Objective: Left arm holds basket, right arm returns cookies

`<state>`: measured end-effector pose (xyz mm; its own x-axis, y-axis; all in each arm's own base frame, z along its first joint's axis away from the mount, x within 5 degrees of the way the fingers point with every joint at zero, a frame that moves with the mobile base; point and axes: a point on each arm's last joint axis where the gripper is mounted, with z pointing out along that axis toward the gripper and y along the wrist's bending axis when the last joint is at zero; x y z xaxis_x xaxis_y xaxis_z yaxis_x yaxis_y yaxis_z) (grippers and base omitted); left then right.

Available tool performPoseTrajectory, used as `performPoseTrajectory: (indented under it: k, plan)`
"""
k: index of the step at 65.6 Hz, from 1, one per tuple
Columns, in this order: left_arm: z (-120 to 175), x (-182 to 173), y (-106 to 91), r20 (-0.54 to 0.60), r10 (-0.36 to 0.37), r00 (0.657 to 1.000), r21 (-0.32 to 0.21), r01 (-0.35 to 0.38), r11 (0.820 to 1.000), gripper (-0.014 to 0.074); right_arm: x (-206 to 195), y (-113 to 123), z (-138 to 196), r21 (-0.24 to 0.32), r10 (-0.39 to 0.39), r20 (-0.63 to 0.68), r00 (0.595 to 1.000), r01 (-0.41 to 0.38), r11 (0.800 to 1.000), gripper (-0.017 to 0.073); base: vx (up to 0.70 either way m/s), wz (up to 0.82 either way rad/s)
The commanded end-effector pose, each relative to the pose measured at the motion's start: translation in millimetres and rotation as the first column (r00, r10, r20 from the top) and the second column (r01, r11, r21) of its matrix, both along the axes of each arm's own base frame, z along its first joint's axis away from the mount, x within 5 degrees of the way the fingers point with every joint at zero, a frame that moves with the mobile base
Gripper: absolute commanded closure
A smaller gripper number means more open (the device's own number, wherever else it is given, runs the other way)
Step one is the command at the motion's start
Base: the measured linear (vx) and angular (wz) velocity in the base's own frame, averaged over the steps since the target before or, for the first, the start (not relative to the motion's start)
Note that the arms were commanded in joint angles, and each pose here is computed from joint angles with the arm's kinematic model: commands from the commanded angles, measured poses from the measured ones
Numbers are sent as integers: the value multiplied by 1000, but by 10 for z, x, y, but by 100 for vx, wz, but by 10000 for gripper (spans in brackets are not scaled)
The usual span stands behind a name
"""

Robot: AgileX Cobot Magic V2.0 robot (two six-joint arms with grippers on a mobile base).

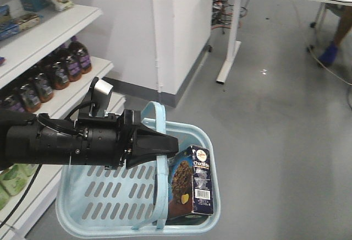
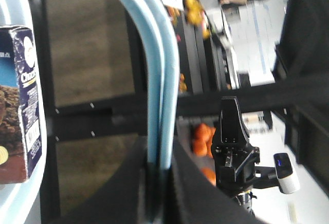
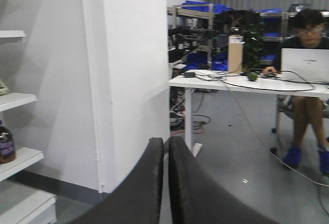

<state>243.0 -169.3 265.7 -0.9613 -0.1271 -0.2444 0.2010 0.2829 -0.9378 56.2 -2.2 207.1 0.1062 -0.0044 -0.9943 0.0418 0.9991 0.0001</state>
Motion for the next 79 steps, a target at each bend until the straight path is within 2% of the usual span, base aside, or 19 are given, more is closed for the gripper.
performPoseTrajectory:
  k: [1,79]
  plan:
    - [314,-31,-25,39,2,999,-152,4,988,596,-8,9,18,-22,7,67,998,-6,1000,565,31,79]
    - [314,-31,-25,39,2,999,-152,4,988,596,-8,9,18,-22,7,67,998,-6,1000,565,22,76]
